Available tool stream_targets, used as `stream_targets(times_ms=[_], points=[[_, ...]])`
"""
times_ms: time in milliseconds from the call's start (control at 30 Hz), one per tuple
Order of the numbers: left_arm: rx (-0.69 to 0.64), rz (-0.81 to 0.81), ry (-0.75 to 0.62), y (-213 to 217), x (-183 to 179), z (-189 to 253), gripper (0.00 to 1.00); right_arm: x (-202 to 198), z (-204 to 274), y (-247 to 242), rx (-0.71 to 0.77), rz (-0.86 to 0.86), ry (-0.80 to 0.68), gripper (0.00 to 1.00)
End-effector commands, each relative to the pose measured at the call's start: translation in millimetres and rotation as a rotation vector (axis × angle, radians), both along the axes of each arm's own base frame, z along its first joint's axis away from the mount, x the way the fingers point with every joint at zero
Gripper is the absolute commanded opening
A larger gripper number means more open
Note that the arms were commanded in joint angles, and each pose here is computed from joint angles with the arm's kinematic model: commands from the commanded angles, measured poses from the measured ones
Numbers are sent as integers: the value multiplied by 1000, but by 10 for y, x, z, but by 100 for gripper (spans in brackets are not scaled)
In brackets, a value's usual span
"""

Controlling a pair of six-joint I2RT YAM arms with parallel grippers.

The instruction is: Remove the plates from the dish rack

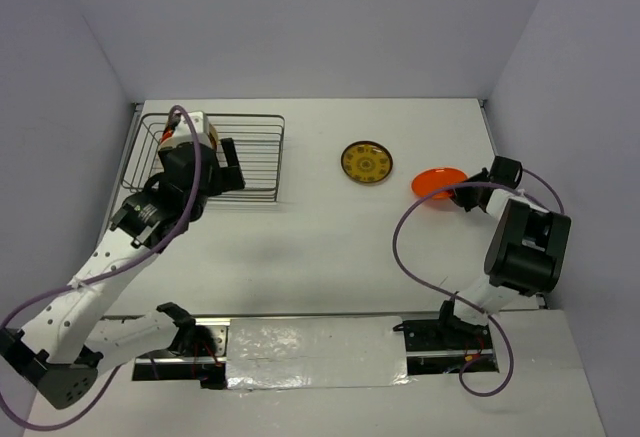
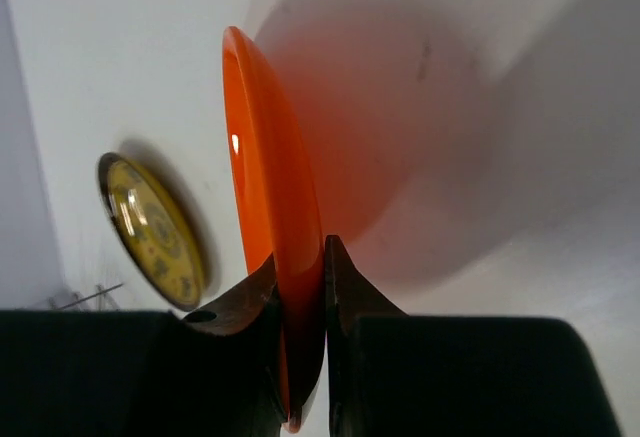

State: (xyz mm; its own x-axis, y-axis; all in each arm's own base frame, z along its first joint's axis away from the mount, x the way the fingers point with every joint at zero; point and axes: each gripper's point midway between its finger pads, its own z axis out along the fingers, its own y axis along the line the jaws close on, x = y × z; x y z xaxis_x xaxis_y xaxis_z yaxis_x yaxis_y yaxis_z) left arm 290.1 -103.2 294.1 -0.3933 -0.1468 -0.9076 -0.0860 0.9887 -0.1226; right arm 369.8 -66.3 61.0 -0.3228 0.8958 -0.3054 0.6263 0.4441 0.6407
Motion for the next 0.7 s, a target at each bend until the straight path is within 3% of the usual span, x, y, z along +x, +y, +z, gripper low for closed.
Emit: stream_targets(times_ms=[0, 67, 100, 200, 333, 433, 467, 500, 667], points=[[-120, -38, 88, -13, -3, -185, 99, 425, 118, -153, -25, -18, -116, 11], [-136, -10, 121, 69, 74, -288, 100, 481, 99, -156, -30, -14, -117, 18], [-172, 7, 143, 155, 130, -335, 99, 485, 37, -154, -39, -5, -98, 30], [-269, 99, 175, 351, 309, -435, 100, 455, -47, -60, -96, 31, -16, 54], [-406, 219, 125, 519, 565, -283, 100, 224, -332, 44, -217, 84, 243, 67], [-458, 304, 105, 646, 737, -173, 100, 7, -502, 56, -237, 100, 347, 74], [-454, 329, 117, 690, 809, -211, 99, -18, -414, 36, -264, 98, 333, 74], [-456, 350, 107, 749, 859, -157, 99, -93, -374, 10, -286, 75, 351, 82], [-523, 469, 165, 1017, 1050, -401, 100, -338, -51, 21, -335, 83, 307, 82]])
